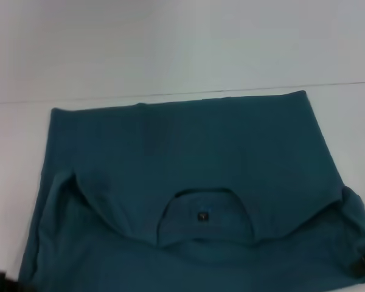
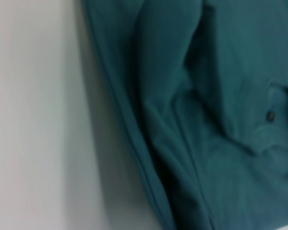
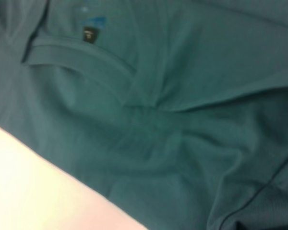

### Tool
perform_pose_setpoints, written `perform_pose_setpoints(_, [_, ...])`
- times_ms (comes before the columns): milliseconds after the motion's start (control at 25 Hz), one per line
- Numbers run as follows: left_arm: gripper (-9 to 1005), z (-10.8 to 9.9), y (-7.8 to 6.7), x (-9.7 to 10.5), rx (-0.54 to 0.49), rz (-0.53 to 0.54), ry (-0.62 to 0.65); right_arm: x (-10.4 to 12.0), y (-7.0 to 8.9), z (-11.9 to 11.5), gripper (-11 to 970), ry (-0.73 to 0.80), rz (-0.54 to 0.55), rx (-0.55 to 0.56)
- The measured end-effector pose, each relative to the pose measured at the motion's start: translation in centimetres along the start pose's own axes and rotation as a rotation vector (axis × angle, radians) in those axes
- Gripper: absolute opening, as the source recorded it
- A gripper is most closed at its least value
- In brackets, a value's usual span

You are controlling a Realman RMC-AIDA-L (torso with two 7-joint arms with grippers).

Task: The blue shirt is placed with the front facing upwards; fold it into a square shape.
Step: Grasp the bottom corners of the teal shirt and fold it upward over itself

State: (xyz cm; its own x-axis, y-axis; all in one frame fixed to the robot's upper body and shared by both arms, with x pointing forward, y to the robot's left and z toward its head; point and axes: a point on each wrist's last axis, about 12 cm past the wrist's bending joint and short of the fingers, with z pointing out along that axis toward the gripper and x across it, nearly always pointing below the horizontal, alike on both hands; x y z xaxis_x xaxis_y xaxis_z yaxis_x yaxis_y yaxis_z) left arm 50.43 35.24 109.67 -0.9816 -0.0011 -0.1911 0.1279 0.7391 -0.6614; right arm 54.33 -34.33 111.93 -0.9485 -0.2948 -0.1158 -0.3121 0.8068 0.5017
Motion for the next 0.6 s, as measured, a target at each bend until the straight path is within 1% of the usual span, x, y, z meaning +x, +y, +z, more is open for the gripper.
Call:
perform_pose_setpoints(120, [42,-0.1,0.6,1.5,-0.018,-0.026,0.056,0.4,-0.4,-0.1,71,0.012,-0.001,0.01])
perform_pose_setpoints(240, [42,-0.3,1.0,2.4,-0.021,-0.043,0.071,0.6,-0.4,0.0,75,0.021,-0.008,0.01])
perform_pose_setpoints(600, [43,-0.6,1.0,3.2,-0.017,-0.044,0.11,1.1,-0.3,0.1,87,0.048,-0.026,-0.014])
